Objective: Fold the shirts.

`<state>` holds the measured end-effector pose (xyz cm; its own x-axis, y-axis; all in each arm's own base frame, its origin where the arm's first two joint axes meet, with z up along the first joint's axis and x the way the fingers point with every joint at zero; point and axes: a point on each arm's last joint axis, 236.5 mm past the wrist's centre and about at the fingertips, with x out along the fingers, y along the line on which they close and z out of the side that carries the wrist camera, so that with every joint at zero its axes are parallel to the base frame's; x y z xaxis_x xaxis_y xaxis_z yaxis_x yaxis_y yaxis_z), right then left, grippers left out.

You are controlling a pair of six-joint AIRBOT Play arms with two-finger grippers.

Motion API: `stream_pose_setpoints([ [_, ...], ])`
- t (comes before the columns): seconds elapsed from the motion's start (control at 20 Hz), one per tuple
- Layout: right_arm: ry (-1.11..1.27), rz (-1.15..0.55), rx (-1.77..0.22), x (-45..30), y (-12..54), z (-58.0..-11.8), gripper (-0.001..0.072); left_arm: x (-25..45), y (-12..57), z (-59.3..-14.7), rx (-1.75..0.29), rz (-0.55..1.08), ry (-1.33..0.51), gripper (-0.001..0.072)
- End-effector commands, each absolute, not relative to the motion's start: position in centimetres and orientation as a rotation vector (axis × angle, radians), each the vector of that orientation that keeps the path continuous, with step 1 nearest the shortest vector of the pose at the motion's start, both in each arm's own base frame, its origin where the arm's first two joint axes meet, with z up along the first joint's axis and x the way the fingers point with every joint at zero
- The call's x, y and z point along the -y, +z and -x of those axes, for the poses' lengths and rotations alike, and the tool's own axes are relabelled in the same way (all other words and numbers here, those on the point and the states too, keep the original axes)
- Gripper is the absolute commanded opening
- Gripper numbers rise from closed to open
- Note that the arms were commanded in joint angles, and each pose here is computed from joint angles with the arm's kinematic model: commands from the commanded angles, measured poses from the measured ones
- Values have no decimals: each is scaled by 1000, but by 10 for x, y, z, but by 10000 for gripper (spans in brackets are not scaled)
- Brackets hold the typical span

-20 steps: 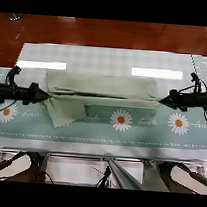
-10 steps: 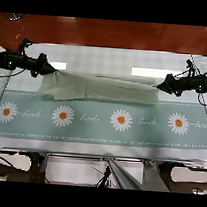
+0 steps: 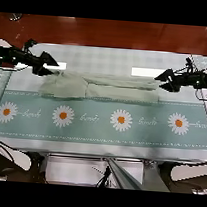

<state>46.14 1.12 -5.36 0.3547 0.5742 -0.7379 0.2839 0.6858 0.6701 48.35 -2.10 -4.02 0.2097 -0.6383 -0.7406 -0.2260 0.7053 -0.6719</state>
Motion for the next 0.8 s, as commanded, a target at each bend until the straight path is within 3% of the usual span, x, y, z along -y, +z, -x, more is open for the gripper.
stream_pose_setpoints([
  [0.0,218,-833,-1269,24,-37,-442,623,-54,-34,-442,-1498,675,-132,702],
  [0.15,153,-810,-1379,57,-50,-405,623,-126,-14,-410,-1438,581,113,703],
  [0.25,138,-820,-1397,52,-64,-398,623,-132,2,-415,-1243,620,167,703],
  [0.45,243,-869,-1370,5,-77,-415,622,-30,37,-416,-921,678,-142,703],
  [0.75,274,-829,-1455,-54,-105,-419,612,116,19,-372,-1067,610,-485,703],
])
